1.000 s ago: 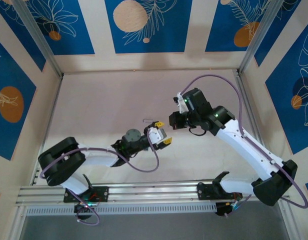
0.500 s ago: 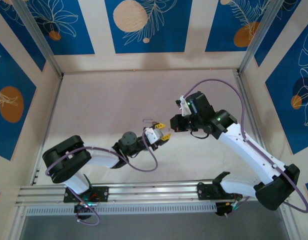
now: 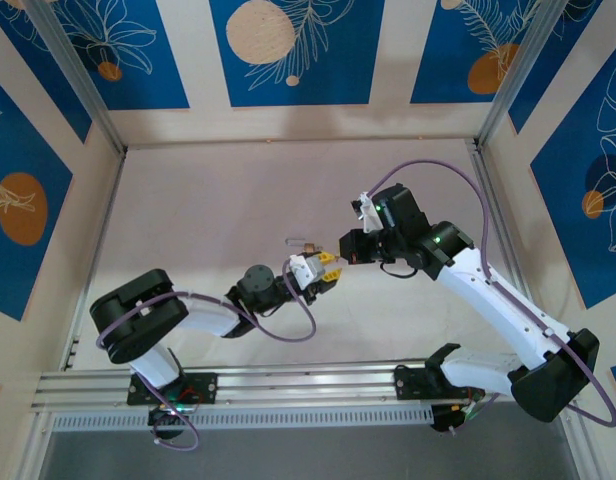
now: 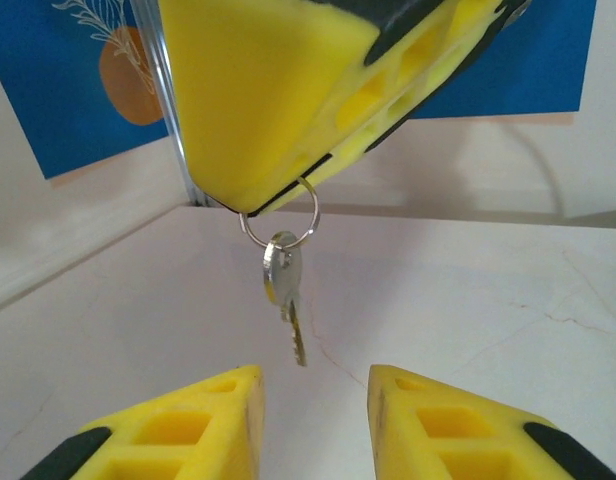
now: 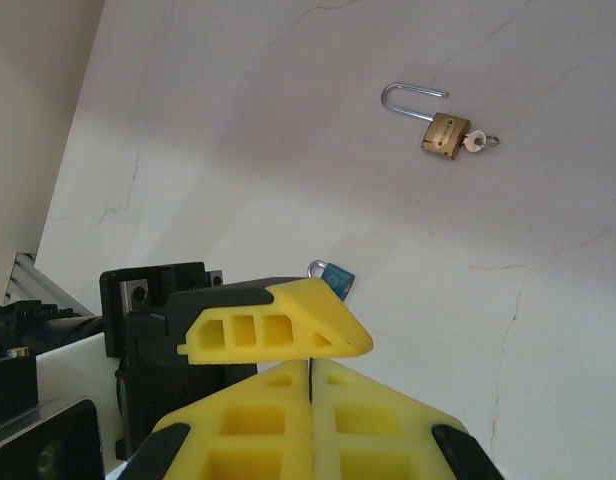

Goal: Unlock with the key

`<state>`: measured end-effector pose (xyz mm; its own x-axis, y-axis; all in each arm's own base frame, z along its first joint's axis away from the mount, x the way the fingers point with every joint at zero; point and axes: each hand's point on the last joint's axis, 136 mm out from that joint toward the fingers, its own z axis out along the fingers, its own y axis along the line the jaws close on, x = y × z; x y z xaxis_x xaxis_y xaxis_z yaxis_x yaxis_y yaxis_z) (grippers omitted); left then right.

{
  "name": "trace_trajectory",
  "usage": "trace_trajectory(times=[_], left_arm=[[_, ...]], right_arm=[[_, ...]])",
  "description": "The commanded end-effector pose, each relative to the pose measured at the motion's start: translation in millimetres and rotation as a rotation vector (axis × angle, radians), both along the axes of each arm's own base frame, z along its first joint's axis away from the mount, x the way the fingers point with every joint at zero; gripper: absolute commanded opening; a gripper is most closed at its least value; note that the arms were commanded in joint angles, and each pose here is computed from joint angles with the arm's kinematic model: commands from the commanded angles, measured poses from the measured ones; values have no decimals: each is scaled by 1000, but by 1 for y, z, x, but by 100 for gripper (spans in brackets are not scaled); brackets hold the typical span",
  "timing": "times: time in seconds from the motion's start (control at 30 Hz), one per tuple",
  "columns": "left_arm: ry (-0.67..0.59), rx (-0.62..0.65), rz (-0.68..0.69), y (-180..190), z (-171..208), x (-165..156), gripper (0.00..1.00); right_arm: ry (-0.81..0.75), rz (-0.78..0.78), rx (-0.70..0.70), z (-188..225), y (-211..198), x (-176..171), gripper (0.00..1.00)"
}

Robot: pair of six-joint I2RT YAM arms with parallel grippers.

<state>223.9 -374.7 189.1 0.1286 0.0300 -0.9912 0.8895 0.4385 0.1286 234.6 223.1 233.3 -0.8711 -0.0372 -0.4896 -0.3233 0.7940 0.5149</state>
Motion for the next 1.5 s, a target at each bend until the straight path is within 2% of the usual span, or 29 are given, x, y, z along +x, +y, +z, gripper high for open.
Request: trace_trajectory(times=[0.0, 0.67, 0.93, 1.23, 1.37, 1.47], left_arm=[[7, -61, -46, -4, 13, -7, 30], [26, -94, -49, -4, 17, -7, 26], [26, -86, -50, -3, 13, -8, 9], [28, -72, -58, -3, 10, -10, 0], [32, -66, -56, -3, 7, -10, 1], [35, -62, -50, -2, 6, -9, 9]], right_arm=[[21, 6, 26, 0, 1, -4, 1], [40, 9, 36, -6, 3, -6, 1], [36, 2, 31, -7, 1, -5, 0], [24, -13, 34, -5, -2, -3, 0], [18, -17, 35, -3, -3, -3, 0], [14, -14, 44, 0, -2, -3, 0]])
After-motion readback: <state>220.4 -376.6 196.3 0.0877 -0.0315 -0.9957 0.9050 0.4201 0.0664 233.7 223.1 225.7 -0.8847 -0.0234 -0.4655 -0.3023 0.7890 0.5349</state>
